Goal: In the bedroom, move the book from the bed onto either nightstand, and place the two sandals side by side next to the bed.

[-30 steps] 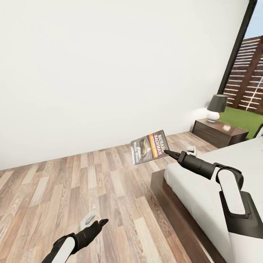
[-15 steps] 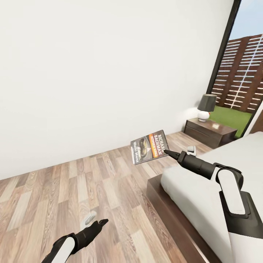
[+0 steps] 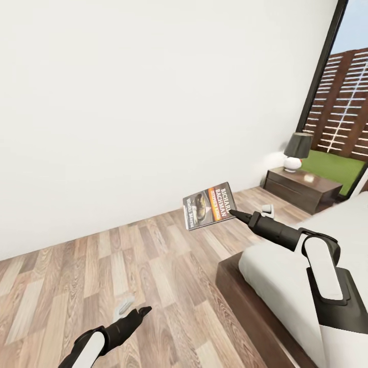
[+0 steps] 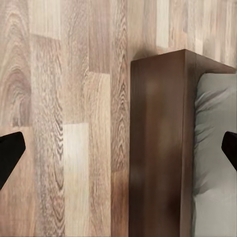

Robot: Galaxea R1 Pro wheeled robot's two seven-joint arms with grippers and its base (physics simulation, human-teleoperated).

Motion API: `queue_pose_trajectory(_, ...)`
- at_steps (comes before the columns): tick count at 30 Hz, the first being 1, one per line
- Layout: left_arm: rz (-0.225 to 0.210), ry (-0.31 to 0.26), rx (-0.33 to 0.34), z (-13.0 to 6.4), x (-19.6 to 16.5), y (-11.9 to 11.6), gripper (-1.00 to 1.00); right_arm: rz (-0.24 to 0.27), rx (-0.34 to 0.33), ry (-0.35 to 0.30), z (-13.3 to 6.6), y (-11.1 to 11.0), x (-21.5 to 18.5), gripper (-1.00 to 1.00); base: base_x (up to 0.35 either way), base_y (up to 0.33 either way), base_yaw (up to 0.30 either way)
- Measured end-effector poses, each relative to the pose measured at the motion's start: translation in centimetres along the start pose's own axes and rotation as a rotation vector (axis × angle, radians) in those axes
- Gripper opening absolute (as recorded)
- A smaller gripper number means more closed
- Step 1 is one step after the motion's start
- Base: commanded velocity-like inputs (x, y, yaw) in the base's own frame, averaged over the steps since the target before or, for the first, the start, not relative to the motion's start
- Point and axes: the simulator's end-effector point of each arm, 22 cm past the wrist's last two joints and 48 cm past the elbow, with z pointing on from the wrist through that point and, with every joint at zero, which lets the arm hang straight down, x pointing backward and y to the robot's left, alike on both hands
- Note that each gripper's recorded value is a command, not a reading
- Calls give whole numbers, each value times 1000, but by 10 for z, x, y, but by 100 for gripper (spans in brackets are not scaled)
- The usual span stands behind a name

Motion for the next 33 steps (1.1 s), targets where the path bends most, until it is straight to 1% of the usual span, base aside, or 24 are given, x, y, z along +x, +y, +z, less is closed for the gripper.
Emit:
queue_pose_trajectory(6, 1, 0, 0, 0, 0, 0, 100, 0, 3, -3, -1, -1, -1, -100, 263, 218, -195)
queue_pose_trajectory(8, 1, -1, 0, 0, 0, 0, 100, -3, 30, -2, -1, -7, -1, -100, 263, 218, -246)
queue_pose_trajectory(10, 1, -1, 1, 0, -1, 0, 100, 0, 41, -3, -1, -9, -1, -100, 263, 218, -251)
queue_pose_trajectory(12, 1, -2, 1, 0, -1, -1, 100, -2, 72, -4, -2, -15, -1, -100, 263, 218, -254)
queue_pose_trajectory(15, 2, -2, 2, -1, -1, -1, 100, 0, 89, -5, -2, -19, -2, -100, 261, 221, -257)
queue_pose_trajectory(33, 4, -7, 6, -2, -3, -4, 100, -3, 86, -10, -4, -15, -4, -100, 259, 227, -257)
